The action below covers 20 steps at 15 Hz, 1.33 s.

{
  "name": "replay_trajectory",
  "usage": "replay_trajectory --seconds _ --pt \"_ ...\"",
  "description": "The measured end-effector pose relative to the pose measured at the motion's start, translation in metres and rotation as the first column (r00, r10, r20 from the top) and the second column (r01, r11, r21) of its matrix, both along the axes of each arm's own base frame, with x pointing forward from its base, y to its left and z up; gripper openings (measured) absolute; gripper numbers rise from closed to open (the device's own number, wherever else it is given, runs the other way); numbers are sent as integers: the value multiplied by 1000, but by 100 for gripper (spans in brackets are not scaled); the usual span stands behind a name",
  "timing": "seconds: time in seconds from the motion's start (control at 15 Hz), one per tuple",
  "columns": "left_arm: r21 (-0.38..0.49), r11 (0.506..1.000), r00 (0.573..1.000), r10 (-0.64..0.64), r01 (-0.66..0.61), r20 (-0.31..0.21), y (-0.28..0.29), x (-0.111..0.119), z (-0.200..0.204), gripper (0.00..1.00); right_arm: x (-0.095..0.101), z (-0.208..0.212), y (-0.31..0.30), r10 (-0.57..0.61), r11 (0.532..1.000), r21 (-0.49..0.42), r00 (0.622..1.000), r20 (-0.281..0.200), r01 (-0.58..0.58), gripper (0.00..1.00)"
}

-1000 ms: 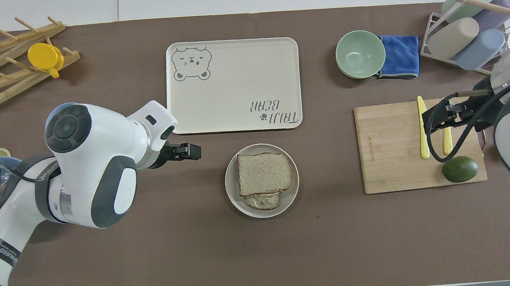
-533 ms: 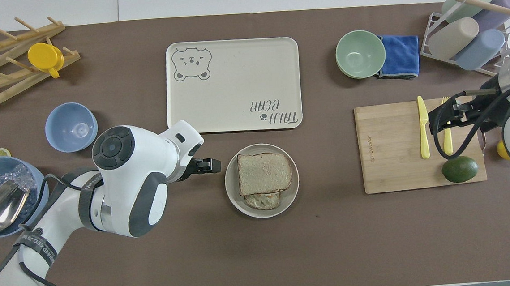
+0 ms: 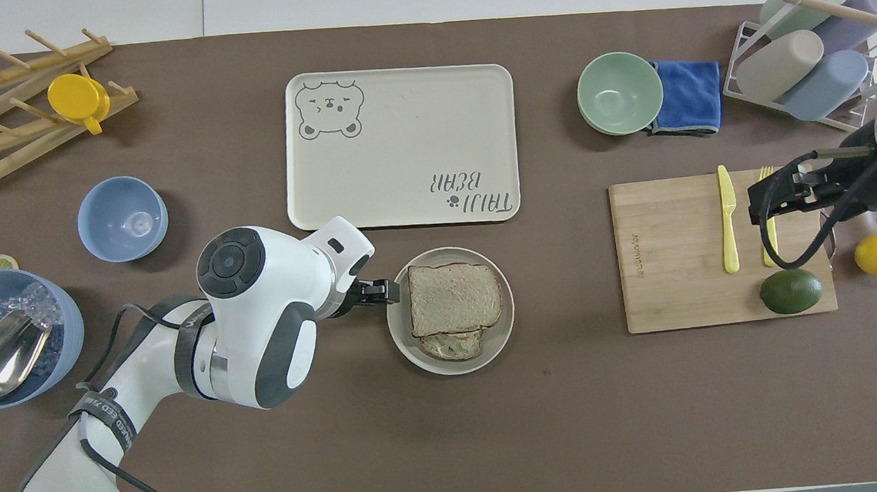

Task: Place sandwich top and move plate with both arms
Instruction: 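Move the left gripper to the rim of the white plate, then close the left gripper on the plate rim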

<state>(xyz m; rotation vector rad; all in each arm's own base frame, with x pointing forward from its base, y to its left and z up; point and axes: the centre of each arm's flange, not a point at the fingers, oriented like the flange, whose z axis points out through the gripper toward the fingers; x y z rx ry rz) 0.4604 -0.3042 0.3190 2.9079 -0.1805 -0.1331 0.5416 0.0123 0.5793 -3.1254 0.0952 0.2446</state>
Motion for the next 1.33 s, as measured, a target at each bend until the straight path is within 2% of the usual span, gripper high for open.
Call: replay_trajectory --seconds 0.07,0.13,0.47,0.93,1.07,1.13,1.33 --pt "0 1000 1000 0 0 -2 -3 -2 0 74 0 0 -6 0 1000 2 1000 1 0 100" --pt "1 1000 1000 2 -2 -3 -5 -3 0 74 0 0 -12 6 1000 5 1000 2 -6 100" --pt "10 1000 1000 4 -4 -17 -8 -10 -6 62 1 7 -42 -13 1000 9 1000 22 13 100" --pt "-4 999 998 49 -49 -43 -11 -15 -9 52 1 8 -48 -11 1000 10 1000 24 10 100" --pt "-3 998 997 59 -59 -44 -16 -19 -9 45 1 8 -51 -16 1000 10 1000 23 16 100" --pt "-4 998 997 68 -68 -40 -19 -20 -8 38 0 8 -51 -16 1000 10 1000 23 16 100" --pt "-4 996 995 89 -89 -37 -26 -24 -8 33 1 8 -49 -13 1000 10 1000 23 12 100"
